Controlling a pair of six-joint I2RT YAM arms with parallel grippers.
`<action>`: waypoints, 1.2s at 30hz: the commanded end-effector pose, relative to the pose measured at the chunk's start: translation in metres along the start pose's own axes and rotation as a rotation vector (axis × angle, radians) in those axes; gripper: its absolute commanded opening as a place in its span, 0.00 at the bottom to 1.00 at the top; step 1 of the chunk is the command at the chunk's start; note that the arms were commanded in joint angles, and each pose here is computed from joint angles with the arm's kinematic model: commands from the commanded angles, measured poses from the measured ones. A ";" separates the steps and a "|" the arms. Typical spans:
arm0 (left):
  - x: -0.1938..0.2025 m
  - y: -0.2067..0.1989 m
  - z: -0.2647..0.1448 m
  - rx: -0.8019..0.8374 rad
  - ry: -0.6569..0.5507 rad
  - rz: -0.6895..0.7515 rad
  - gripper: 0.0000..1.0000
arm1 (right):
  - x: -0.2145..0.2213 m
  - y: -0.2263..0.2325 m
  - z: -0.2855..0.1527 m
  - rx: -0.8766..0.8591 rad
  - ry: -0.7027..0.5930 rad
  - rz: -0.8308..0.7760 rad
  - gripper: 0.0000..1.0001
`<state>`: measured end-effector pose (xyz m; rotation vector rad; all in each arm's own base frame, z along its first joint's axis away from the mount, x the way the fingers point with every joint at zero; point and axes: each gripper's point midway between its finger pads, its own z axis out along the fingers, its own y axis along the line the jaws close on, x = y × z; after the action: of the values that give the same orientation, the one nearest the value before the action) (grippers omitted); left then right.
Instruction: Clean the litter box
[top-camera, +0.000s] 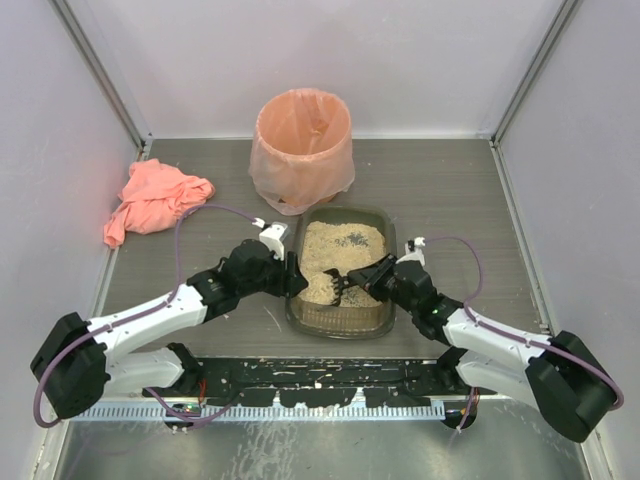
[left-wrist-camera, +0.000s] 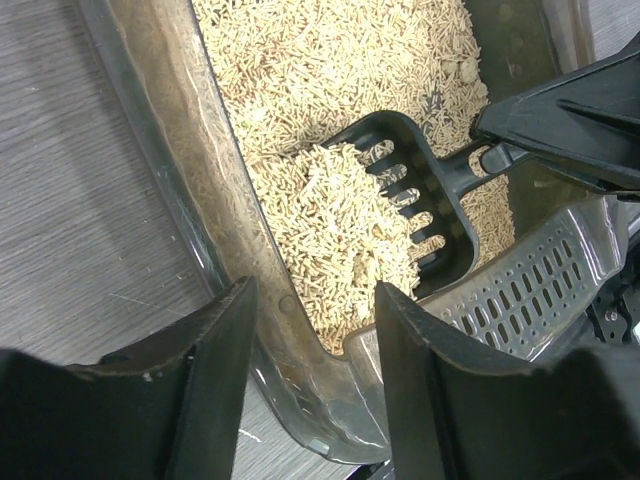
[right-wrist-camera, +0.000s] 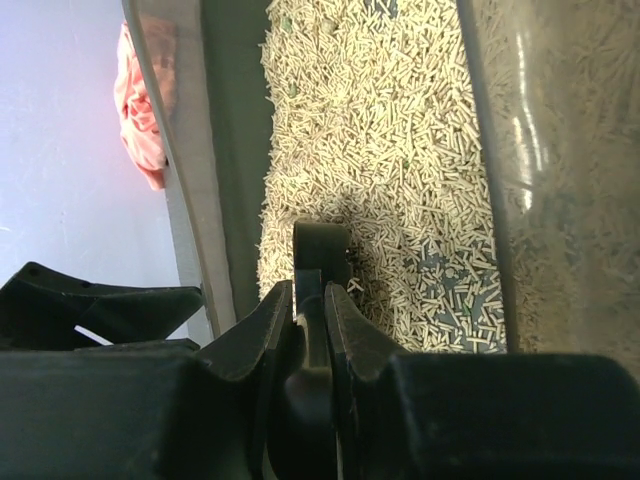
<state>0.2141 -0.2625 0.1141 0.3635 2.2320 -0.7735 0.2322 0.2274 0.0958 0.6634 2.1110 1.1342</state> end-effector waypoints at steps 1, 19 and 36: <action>-0.030 -0.020 -0.011 0.055 -0.077 0.017 0.54 | -0.018 0.044 -0.013 -0.153 -0.069 0.055 0.01; -0.070 -0.013 -0.054 -0.025 -0.193 0.056 0.78 | -0.044 0.052 -0.034 -0.226 -0.147 0.080 0.01; -0.100 0.009 -0.111 -0.165 -0.305 0.130 0.80 | -0.089 0.037 -0.051 -0.391 -0.101 0.198 0.01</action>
<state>0.2235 -0.1966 0.2264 0.2910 1.9884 -0.5665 0.2621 0.1465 0.1318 0.8610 1.8237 1.3026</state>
